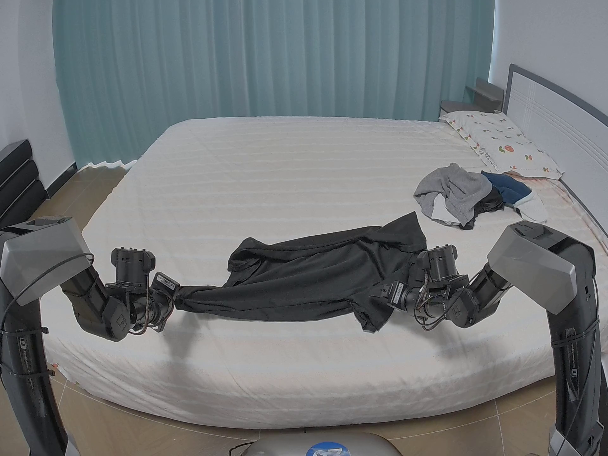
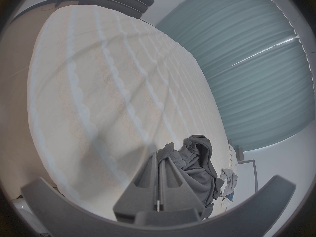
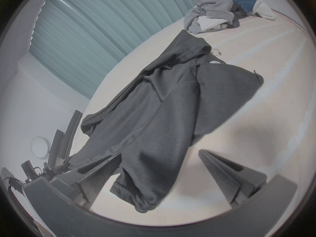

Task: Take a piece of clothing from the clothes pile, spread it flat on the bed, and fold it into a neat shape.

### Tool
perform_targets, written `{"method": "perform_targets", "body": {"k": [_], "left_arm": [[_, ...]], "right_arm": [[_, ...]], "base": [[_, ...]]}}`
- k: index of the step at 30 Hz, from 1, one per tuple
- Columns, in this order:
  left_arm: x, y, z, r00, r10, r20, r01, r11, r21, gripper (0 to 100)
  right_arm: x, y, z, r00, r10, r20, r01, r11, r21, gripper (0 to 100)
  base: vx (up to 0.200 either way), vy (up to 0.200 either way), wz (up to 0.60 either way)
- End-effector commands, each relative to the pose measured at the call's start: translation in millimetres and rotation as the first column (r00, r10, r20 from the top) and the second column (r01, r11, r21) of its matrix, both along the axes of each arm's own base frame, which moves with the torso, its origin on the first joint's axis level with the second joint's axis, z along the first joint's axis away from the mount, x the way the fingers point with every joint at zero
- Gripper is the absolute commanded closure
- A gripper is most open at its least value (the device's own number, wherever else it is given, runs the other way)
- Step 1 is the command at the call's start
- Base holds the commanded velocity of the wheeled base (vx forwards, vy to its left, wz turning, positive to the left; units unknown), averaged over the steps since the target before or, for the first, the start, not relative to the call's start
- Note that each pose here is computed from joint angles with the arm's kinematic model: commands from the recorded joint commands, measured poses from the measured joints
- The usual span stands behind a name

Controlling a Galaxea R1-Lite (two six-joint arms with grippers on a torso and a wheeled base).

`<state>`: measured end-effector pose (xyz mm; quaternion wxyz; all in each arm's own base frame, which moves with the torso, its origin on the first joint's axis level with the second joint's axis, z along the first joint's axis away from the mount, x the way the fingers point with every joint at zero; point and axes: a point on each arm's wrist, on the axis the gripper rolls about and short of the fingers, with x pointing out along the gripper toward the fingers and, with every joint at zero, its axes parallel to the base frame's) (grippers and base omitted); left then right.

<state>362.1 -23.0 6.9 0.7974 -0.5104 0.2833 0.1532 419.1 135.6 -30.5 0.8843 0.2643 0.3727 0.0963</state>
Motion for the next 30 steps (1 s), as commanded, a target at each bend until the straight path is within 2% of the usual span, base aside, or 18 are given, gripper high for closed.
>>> {"method": "perform_targets", "body": {"k": [1, 5, 9, 15, 17, 19, 20, 22, 25, 28, 29, 30], "left_arm": [[0.1, -0.2, -0.4, 1.0, 0.0, -0.001, 0.0, 1.0, 0.0, 100], [-0.4, -0.2, -1.0, 1.0, 0.0, -0.006, 0.0, 1.0, 0.0, 100], [-2.5, -0.1, -0.9, 1.0, -0.003, -0.01, 0.003, 1.0, 0.0, 100], [-5.6, -1.2, -1.0, 1.0, -0.017, -0.018, 0.017, 1.0, -0.001, 100], [-12.3, -1.9, -5.3, 0.998, -0.049, -0.046, 0.05, 0.998, 0.034, 100], [-15.3, -2.2, -7.5, 0.996, -0.064, -0.059, 0.066, 0.997, 0.048, 100], [-25.2, -7.2, -13.2, 0.988, -0.118, -0.096, 0.127, 0.987, 0.094, 100], [-29.1, -9.0, -13.4, 0.986, -0.133, -0.105, 0.144, 0.984, 0.104, 100], [-44.1, -20.6, -1.5, 0.975, -0.192, -0.113, 0.204, 0.972, 0.112, 100], [-56.9, -28.1, 1.1, 0.946, -0.262, -0.192, 0.291, 0.946, 0.145, 100], [-62.3, -30.1, 0.6, 0.925, -0.291, -0.246, 0.334, 0.929, 0.159, 100], [-62.7, -30.0, 0.8, 0.923, -0.293, -0.249, 0.337, 0.928, 0.16, 100]], "right_arm": [[3.6, 2.3, -1.7, 1.0, 0.002, 0.005, -0.002, 1.0, 0.003, 100], [4.5, 1.6, -0.5, 1.0, -0.012, 0.01, 0.012, 1.0, -0.001, 100], [1.0, -8.0, 17.9, 0.999, -0.035, 0.01, 0.035, 0.999, 0.005, 100], [-31.4, -40.4, 53.2, 0.999, -0.041, -0.028, 0.042, 0.999, 0.028, 100], [-51.0, -57.8, 67.2, 0.998, -0.041, -0.043, 0.042, 0.998, 0.042, 100], [-55.9, -61.5, 69.4, 0.998, -0.04, -0.05, 0.043, 0.998, 0.043, 100], [-68.6, -70.8, 75.5, 0.997, -0.039, -0.064, 0.041, 0.999, 0.035, 100], [-74.2, -74.5, 76.8, 0.996, -0.038, -0.075, 0.04, 0.999, 0.025, 100], [-98.4, -87.9, 81.4, 0.994, -0.023, -0.11, 0.02, 0.999, -0.028, 100], [-114.3, -98.0, 83.6, 0.992, -0.014, -0.127, 0.006, 0.998, -0.066, 100], [-120.8, -103.3, 83.5, 0.99, -0.01, -0.138, -0.002, 0.996, -0.087, 100], [-121.6, -103.8, 83.3, 0.99, -0.01, -0.14, -0.003, 0.996, -0.089, 100]], "base": [[0.0, 0.0, 0.0], [0.0, 0.0, 0.0], [0.0, 0.0, 0.0], [0.0, 0.0, 0.0], [0.0, 0.0, 0.0], [0.0, 0.0, 0.0], [0.0, 0.0, 0.0], [0.0, 0.0, 0.0], [0.0, 0.0, 0.0], [0.0, 0.0, 0.0], [0.0, 0.0, 0.0], [0.0, 0.0, 0.0]]}}
